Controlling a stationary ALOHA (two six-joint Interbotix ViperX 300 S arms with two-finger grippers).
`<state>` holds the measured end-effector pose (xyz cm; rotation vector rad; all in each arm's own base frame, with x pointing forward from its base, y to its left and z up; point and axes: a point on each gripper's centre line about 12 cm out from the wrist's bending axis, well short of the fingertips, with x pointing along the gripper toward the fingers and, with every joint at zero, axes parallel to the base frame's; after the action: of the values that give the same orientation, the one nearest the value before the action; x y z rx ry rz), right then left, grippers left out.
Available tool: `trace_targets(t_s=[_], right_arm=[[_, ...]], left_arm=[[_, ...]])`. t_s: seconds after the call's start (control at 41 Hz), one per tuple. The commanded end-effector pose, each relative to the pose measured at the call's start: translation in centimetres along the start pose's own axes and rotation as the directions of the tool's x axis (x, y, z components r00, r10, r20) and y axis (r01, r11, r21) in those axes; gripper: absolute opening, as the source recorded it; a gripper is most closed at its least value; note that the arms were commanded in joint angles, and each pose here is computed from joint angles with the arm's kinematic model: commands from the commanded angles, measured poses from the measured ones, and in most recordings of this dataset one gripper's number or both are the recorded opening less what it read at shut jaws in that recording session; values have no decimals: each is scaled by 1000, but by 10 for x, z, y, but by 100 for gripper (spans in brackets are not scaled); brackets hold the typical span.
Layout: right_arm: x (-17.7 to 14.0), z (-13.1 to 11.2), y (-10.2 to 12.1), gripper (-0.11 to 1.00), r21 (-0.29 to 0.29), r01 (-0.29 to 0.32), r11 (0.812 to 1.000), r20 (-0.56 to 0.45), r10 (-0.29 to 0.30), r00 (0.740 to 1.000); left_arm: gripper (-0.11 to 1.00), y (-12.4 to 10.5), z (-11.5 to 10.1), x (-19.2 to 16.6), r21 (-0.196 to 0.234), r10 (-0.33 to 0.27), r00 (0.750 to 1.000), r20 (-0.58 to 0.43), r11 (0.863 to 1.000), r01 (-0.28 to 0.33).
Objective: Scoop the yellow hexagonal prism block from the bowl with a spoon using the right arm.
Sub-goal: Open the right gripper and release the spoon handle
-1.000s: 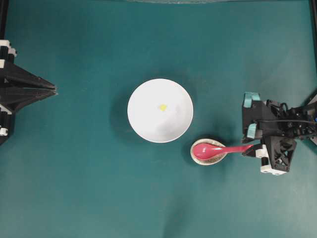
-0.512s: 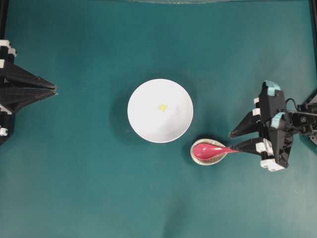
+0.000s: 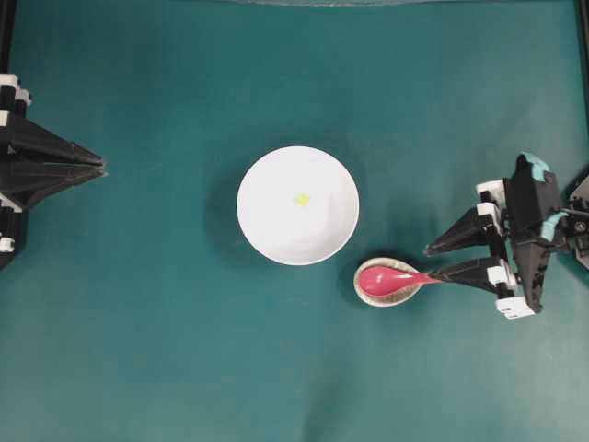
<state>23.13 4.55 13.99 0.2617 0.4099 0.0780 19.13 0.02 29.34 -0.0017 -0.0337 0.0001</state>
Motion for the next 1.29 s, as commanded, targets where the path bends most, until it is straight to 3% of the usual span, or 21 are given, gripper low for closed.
trace_targets(t_s=[0.0, 0.658, 1.268], right_arm=[[-1, 1, 4, 46, -11, -26, 1000, 77, 27, 997], [8, -48, -2, 47, -37, 30, 999, 104, -26, 994], [10, -62, 0, 47, -87, 43, 995, 122, -32, 992]], left_arm=[[14, 0, 11, 3, 0, 0, 1000, 29, 1000, 0], [14, 0, 12, 3, 0, 0, 999, 32, 1000, 0], [14, 0, 12, 2, -28, 0, 999, 32, 1000, 1]])
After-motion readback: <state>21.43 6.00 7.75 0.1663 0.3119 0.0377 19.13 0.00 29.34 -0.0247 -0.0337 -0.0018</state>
